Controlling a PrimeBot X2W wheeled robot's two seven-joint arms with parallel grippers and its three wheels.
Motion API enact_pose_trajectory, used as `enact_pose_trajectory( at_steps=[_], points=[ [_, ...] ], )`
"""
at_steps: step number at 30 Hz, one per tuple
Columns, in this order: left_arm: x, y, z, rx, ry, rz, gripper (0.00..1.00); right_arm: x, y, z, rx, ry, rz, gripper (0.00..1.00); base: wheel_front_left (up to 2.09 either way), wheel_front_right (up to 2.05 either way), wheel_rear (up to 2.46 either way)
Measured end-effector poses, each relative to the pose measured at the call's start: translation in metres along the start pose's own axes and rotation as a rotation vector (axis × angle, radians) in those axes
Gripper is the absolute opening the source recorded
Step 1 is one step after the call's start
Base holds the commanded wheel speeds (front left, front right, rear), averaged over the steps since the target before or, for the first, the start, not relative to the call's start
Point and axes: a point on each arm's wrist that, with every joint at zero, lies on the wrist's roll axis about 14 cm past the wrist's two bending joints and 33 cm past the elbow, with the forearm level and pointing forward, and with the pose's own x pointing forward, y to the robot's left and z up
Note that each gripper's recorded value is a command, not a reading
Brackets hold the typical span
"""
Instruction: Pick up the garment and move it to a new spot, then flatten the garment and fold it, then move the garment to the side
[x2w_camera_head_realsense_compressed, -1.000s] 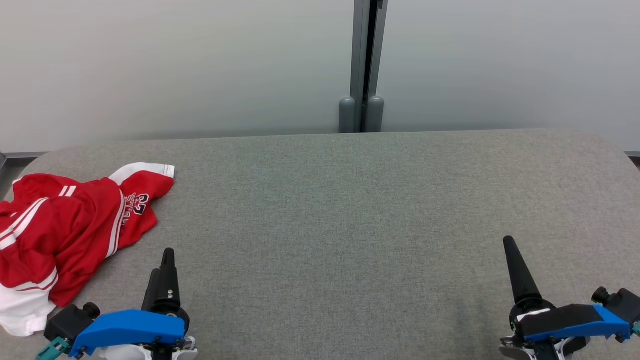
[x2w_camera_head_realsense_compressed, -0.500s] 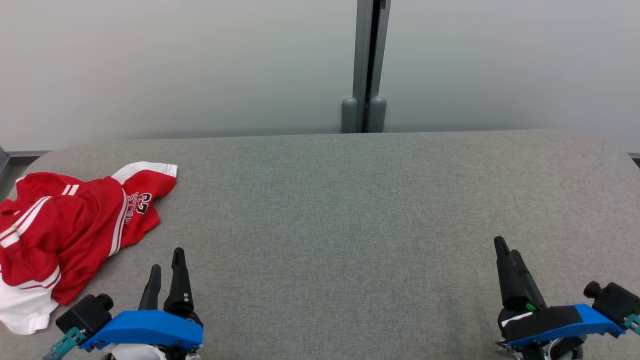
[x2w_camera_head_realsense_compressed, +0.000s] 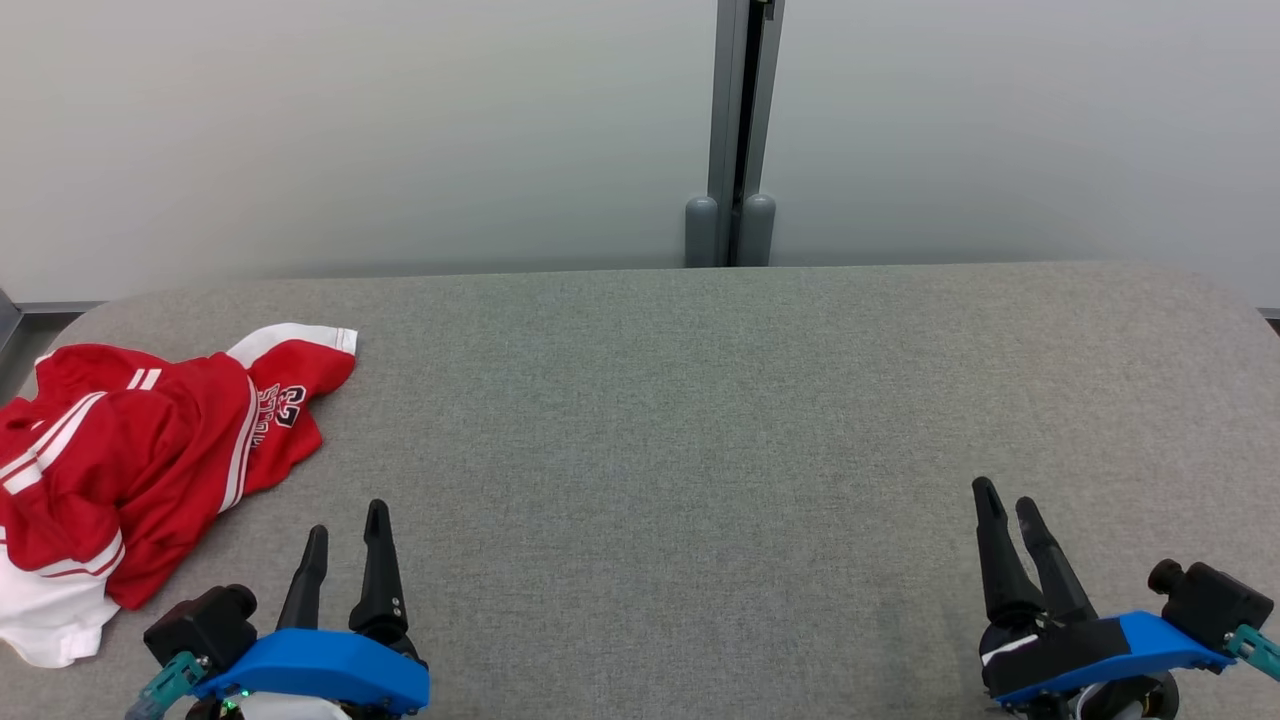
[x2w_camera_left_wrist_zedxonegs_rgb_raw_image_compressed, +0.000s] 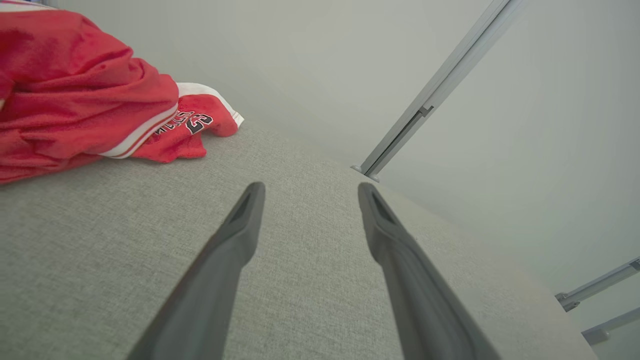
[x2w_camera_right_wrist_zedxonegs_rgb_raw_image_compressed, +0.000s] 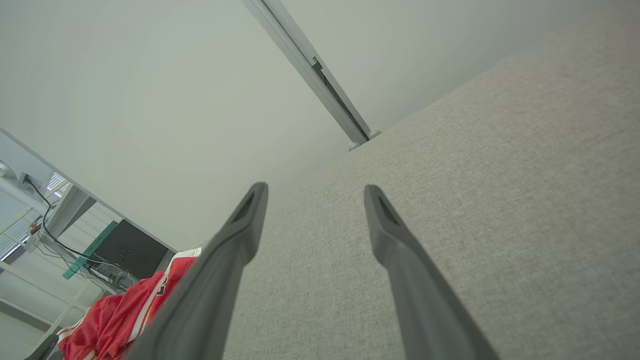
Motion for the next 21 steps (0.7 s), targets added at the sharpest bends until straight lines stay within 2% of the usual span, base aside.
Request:
enact_pose_trajectory(
  at_steps=[21],
  points=[
    [-0.0048,-0.0010,-0.0063,0.217,-0.012,-0.011,1.00,-0.0021,0.0062,-0.0061,-0.219,0.016,0.038,1.00,0.00,0.00,0.00]
  ],
)
